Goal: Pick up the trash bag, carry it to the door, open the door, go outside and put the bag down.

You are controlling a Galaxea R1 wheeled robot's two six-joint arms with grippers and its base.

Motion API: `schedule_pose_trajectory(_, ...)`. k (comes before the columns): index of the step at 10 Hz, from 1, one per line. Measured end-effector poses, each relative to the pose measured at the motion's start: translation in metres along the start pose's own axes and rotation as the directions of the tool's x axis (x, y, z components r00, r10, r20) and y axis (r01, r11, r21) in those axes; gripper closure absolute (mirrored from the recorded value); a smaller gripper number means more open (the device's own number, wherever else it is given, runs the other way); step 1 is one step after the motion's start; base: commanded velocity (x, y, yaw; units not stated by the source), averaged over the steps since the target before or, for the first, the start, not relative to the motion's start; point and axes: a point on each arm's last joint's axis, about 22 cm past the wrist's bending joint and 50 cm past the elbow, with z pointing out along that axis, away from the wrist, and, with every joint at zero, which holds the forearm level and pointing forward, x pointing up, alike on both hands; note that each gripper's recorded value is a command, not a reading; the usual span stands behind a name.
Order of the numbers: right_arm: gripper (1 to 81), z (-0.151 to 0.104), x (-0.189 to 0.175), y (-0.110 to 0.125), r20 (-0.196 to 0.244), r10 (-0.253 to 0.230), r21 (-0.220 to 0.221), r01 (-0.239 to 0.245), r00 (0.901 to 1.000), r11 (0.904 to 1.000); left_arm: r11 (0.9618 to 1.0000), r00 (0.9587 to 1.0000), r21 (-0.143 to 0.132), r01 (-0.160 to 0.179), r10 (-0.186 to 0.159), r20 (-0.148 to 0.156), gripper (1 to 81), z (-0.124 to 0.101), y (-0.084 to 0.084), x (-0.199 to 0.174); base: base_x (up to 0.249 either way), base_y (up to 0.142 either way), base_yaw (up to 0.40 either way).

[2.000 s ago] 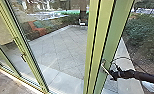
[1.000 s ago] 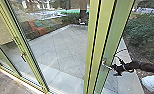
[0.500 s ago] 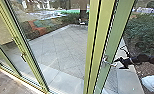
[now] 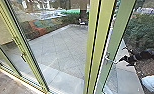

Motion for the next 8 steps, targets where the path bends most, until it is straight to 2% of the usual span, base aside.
schedule_pose_trajectory(1, 1.0, -0.005, 0.010, 0.008, -0.023, -0.027, -0.040, 0.027, 0.9994, 0.9989, 1.0000, 1.0000, 0.000, 0.000, 0.000, 0.000, 81.1, 0.000, 0.000, 0.000, 0.000, 0.000, 0.000)
schedule_pose_trajectory(2, 1.0, -0.009, 0.021, 0.021, -0.053, -0.071, -0.099, 0.065, 0.9961, 0.9930, 1.0000, 1.0000, 0.000, 0.000, 0.000, 0.000, 81.1, 0.000, 0.000, 0.000, 0.000, 0.000, 0.000)
schedule_pose_trajectory(3, 1.0, -0.013, 0.033, 0.033, -0.085, -0.120, -0.161, 0.106, 0.9891, 0.9812, 1.0000, 1.0000, 0.000, 0.000, 0.000, 0.000, 81.1, 0.000, 0.000, 0.000, 0.000, 0.000, 0.000)
schedule_pose_trajectory(5, 1.0, -0.027, 0.059, 0.053, -0.140, -0.202, -0.272, 0.159, 0.9693, 0.9493, 1.0000, 1.0000, 0.001, 0.000, 0.000, -0.001, 81.1, 0.000, 0.000, 0.000, 0.000, 0.000, 0.000)
schedule_pose_trajectory(6, 1.0, -0.033, 0.068, 0.059, -0.151, -0.217, -0.301, 0.164, 0.9645, 0.9394, 1.0000, 1.0000, 0.000, 0.000, 0.000, -0.001, 81.1, 0.000, 0.000, 0.000, 0.000, 0.000, 0.000)
schedule_pose_trajectory(8, 1.0, -0.038, 0.080, 0.069, -0.155, -0.300, -0.378, 0.224, 0.9411, 0.8982, 1.0000, 1.0000, -0.002, 0.000, 0.000, -0.001, 81.1, 0.000, 0.002, 0.000, 0.000, 0.000, 0.000)
